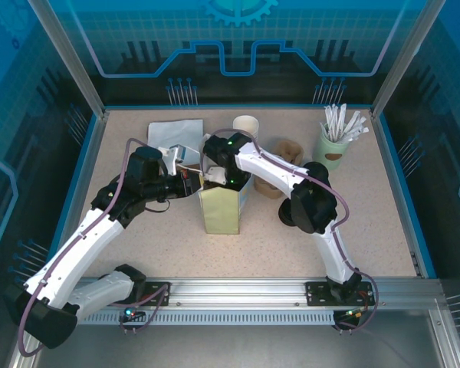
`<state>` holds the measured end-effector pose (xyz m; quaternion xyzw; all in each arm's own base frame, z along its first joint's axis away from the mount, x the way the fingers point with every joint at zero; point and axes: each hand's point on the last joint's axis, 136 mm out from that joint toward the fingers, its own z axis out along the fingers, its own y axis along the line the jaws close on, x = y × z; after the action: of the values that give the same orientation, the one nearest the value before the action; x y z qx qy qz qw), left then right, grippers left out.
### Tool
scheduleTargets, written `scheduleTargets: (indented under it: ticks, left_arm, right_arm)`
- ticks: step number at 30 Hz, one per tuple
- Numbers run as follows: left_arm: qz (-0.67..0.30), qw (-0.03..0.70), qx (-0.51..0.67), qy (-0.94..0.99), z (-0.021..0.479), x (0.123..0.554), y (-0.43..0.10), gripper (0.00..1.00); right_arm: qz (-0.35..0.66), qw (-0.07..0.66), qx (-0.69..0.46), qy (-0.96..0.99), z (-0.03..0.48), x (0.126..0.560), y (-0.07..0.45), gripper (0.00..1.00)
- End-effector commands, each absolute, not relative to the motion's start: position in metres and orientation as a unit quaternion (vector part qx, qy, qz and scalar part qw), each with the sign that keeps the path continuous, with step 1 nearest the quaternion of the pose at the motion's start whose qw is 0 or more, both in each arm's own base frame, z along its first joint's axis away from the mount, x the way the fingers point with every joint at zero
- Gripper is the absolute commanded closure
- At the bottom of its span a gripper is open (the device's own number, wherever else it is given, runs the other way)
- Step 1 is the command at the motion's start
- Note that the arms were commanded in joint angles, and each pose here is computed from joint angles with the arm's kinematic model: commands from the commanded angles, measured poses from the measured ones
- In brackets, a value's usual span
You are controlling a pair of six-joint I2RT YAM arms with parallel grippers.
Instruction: Pack the takeout coffee
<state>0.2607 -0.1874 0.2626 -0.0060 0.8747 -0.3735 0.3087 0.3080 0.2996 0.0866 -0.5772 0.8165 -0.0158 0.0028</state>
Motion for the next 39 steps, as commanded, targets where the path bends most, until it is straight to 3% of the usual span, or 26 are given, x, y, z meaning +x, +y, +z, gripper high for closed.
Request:
scheduleTargets:
  ticks: [1, 7, 22, 39]
  left_arm:
    - [-0.382, 0.315, -0.004, 0.869, 0.277, 0.26, -0.189, 1.0]
    - [-0.383, 0.314, -0.004, 0.869, 0.278, 0.26, -0.189, 1.0]
    - [-0.376, 0.307, -0.012, 0.874, 0.269, 0.26, -0.187, 1.0]
    - [-0.38, 0.305, -0.013, 0.873, 0.268, 0.26, -0.188, 1.0]
  right_arm:
    - [-0.028, -0.049, -0.601, 0.797, 0.062, 0.295, 0.287, 0.85]
    - [-0.021, -0.039, -0.598, 0.8, 0.07, 0.296, 0.29, 0.85]
    - [0.032, 0.051, -0.585, 0.809, 0.148, 0.295, 0.304, 0.84]
    - [0.048, 0.049, -0.58, 0.812, 0.139, 0.297, 0.311, 0.85]
